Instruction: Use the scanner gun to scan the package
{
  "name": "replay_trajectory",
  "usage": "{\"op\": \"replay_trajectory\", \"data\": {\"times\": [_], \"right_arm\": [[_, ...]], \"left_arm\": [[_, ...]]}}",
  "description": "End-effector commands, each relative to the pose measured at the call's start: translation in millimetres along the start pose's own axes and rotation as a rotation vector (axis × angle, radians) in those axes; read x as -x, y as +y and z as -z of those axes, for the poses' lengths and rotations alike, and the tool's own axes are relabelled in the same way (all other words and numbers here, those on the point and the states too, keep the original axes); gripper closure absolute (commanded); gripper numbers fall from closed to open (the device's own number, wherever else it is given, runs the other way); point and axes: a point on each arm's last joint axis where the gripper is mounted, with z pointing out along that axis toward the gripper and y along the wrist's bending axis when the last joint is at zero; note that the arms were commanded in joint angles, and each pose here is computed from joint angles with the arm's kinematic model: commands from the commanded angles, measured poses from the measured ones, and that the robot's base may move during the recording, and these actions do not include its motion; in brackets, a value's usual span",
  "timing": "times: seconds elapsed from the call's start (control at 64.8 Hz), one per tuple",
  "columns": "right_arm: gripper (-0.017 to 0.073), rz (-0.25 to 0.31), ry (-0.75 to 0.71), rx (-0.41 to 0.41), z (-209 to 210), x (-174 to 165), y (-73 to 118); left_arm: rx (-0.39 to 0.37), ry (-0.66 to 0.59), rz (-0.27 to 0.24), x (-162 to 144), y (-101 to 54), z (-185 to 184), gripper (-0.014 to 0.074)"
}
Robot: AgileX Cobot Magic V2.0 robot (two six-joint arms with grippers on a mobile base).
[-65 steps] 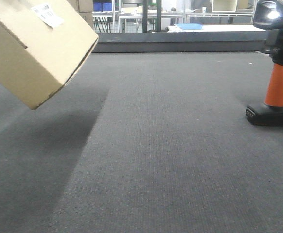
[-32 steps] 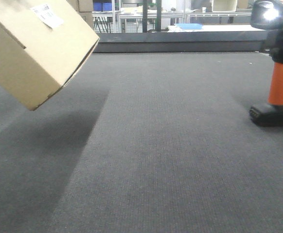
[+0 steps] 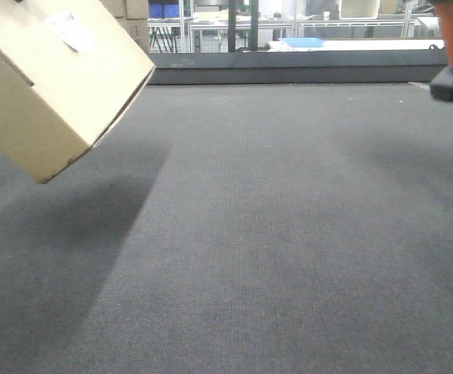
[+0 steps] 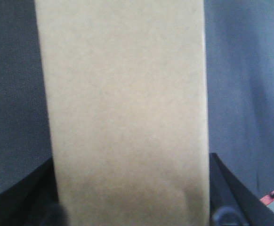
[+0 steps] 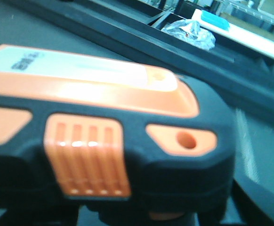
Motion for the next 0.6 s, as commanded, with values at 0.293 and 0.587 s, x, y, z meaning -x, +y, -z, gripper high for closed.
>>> {"op": "replay_trajectory", "data": {"times": [0.293, 0.587], "right_arm": [[0.0716, 0.111, -0.109, -0.049, -11.5, 35.8, -12.5], [0.0716, 0.111, -0.122, -0.058, -20.1, 37.9, -13.3]], "left_arm": [[0.021, -0.010, -0.018, -0.3, 0.5, 4.5, 0.0705], [0.032, -0.008, -0.022, -0.5, 1.5, 4.6, 0.0705]]}}
